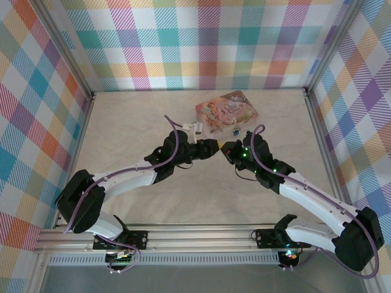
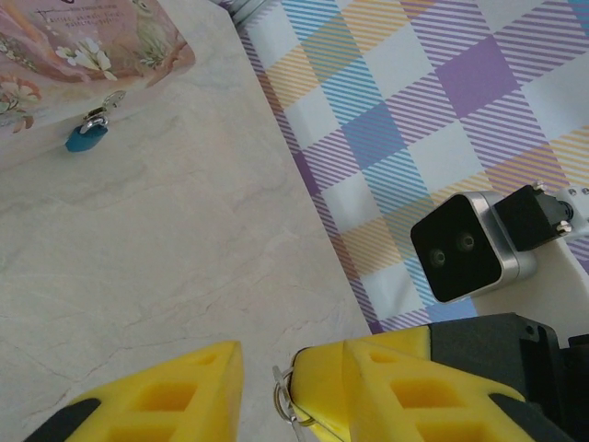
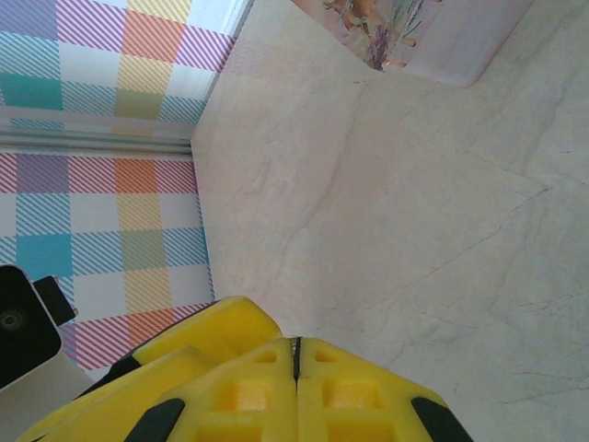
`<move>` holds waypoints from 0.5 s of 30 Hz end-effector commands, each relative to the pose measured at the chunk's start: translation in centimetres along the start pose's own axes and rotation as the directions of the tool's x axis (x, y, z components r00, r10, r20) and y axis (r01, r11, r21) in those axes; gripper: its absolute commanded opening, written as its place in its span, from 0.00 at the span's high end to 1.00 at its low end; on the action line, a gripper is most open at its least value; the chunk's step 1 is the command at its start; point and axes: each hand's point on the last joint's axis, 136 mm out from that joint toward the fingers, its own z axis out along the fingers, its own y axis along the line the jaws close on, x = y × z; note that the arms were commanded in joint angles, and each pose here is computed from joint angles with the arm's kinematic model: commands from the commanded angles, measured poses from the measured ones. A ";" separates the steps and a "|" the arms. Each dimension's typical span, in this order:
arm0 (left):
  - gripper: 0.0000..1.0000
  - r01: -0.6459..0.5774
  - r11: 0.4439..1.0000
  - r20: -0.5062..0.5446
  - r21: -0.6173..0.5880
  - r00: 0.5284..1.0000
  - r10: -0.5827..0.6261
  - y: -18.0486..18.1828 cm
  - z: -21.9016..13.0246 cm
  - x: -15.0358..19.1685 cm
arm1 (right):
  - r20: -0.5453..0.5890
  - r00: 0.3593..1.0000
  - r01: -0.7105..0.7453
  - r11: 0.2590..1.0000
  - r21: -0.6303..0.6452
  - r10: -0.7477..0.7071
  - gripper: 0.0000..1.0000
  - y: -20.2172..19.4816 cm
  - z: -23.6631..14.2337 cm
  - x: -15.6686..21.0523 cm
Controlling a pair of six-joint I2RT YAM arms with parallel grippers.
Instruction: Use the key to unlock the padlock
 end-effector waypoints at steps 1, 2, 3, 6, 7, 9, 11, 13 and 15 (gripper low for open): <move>0.67 -0.008 1.000 -0.014 0.023 1.000 0.008 -0.9 0.6 0.5 | 0.017 1.000 -0.010 0.997 -0.073 0.012 1.00 2.1 -0.8 -0.4; 0.67 -0.008 1.000 -0.011 0.021 1.000 0.008 -0.8 0.5 0.5 | 0.019 1.000 -0.012 0.998 -0.068 0.013 1.00 1.9 -0.9 -0.4; 0.67 -0.006 1.000 -0.010 0.018 1.000 0.007 -0.7 0.5 0.6 | 0.024 1.000 -0.015 0.998 -0.064 0.016 1.00 1.8 -1.0 -0.5; 0.67 -0.006 1.000 -0.004 0.015 1.000 0.006 -0.7 0.3 0.6 | 0.035 0.999 -0.019 0.998 -0.055 0.021 1.00 1.5 -1.1 -0.7; 0.66 -0.004 1.000 -0.001 0.015 1.000 0.004 -0.7 0.2 0.5 | 0.040 0.999 -0.021 0.998 -0.054 0.023 1.00 1.5 -1.2 -0.7; 0.66 -0.001 1.000 0.002 0.018 1.000 0.001 -0.7 0.2 0.5 | 0.046 0.999 -0.022 0.999 -0.046 0.025 1.00 1.3 -1.3 -0.8; 0.66 0.002 1.000 0.003 0.019 1.000 -0.002 -0.7 0.1 0.6 | 0.050 0.998 -0.024 0.999 -0.037 0.026 1.00 1.1 -1.3 -0.9; 0.66 0.004 1.000 0.008 0.024 1.000 -0.005 -0.8 0.0 0.6 | 0.055 0.998 -0.025 0.999 -0.031 0.026 1.00 1.0 -1.4 -0.9; 0.66 0.007 1.000 0.022 0.026 1.000 -0.007 -0.8 -0.3 0.4 | 0.057 0.998 -0.029 0.999 -0.016 0.030 1.00 0.7 -1.3 -1.0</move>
